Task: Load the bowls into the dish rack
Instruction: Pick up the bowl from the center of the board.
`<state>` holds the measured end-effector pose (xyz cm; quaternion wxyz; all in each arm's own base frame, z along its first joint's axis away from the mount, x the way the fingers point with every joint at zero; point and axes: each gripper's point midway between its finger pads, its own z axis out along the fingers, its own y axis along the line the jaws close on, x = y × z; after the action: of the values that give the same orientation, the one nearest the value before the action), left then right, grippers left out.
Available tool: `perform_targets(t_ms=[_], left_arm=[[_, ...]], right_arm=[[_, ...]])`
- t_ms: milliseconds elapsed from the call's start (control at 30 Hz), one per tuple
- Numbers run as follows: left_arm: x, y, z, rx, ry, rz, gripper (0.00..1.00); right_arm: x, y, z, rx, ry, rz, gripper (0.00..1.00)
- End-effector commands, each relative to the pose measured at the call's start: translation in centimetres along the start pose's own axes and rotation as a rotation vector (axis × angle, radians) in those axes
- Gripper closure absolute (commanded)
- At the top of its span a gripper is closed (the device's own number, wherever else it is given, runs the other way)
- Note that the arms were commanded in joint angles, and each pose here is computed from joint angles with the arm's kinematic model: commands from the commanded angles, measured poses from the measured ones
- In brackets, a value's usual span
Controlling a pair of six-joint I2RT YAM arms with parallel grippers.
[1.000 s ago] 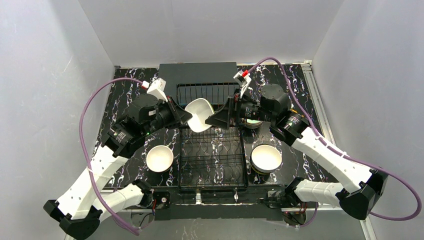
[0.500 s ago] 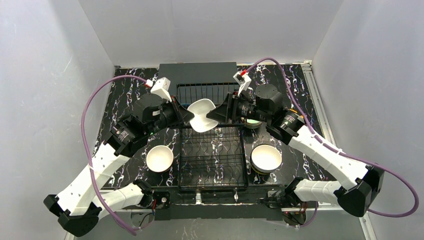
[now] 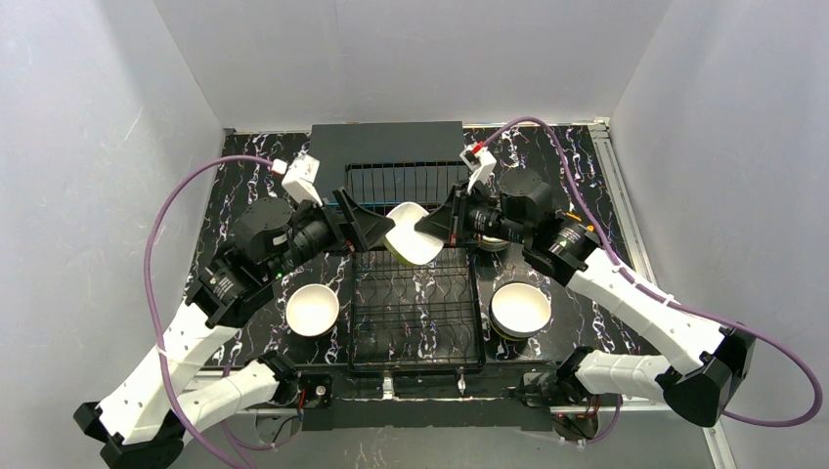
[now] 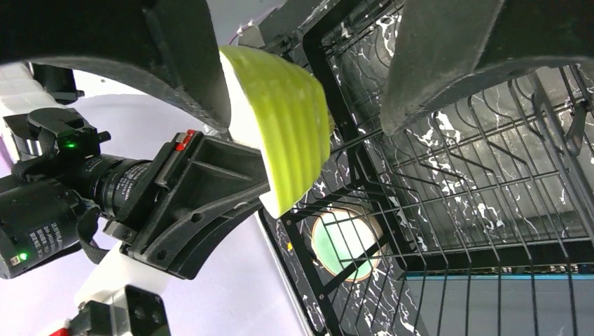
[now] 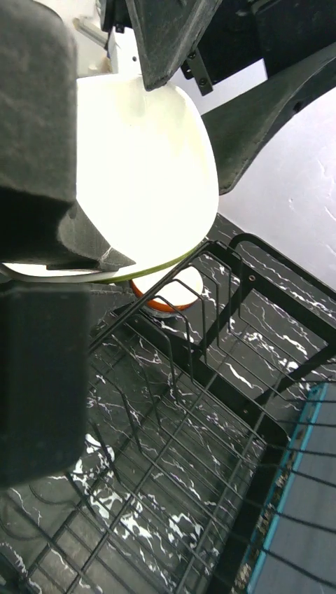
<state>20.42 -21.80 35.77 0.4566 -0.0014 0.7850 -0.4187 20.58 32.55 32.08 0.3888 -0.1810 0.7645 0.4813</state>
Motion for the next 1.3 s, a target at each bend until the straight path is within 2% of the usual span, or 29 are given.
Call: perform_targets(t_ms=[0, 267, 500, 700, 800, 1100, 1267], left_arm=[[0.9, 0.1, -0.7, 0.034, 0.014, 0.011, 0.20], [1.6, -0.3, -1.0, 0.072, 0.031, -0.003, 0.03], [2.3, -1.7, -1.3, 0.161, 0.048, -0.075, 0.02], [3.2, -3.7, -0.6, 0.307, 0.069, -0.219, 0.02], [3.6, -3.8, 0.4, 0.328, 0.086, -0.272, 0.02], [3.2, -5.0, 2.2, 0.351, 0.124, -0.323, 0.14], [3.2, -5.0, 2.0, 0.349, 0.121, -0.324, 0.38]], right_arm=[[-3.8, 2.1, -1.6, -0.048, -0.139, -0.050, 0.99], [-3.7, 1.5, -1.2, -0.028, -0.133, -0.062, 0.99], [-3.9, 1.1, -1.2, -0.019, -0.138, -0.079, 0.99], [-4.0, 2.0, -1.3, -0.073, -0.148, -0.075, 0.99], [-4.2, 2.1, -1.4, -0.074, -0.155, -0.073, 0.99], [-3.7, 1.9, -1.5, -0.068, -0.141, -0.082, 0.99], [-3.7, 1.4, -1.5, -0.046, -0.141, -0.093, 0.99]])
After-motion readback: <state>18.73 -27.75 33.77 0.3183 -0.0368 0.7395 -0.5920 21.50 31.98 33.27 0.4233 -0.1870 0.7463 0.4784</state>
